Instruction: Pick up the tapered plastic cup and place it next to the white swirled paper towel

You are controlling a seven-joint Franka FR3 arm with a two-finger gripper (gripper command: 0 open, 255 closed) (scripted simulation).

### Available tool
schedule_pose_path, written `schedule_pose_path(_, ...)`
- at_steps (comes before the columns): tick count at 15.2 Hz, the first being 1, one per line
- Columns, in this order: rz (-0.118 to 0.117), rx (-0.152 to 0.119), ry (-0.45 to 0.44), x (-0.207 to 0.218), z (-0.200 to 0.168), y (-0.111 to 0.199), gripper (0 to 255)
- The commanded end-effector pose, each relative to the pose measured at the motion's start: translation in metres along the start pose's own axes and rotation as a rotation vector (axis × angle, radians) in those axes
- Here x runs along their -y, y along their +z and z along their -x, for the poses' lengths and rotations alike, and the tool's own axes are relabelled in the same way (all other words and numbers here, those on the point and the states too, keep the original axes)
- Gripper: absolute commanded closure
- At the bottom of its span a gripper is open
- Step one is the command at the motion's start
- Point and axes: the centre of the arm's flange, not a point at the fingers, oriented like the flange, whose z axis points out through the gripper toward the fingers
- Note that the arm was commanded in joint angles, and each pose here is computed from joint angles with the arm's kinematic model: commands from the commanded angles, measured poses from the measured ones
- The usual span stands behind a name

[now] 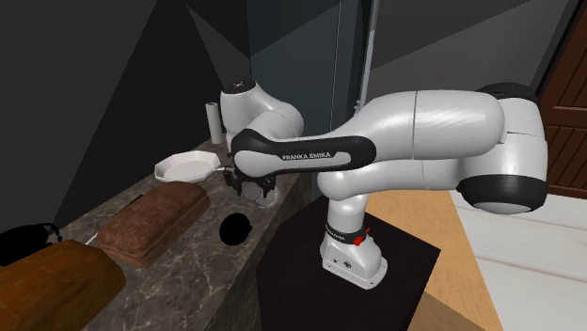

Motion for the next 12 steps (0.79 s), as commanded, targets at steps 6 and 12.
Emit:
schedule_pose_path(6,0.000,0.000,0.000,0.002,-0.009,-0.036,255)
schedule_pose_path(12,0.000,0.000,0.000,0.004,-0.018,-0.066,255)
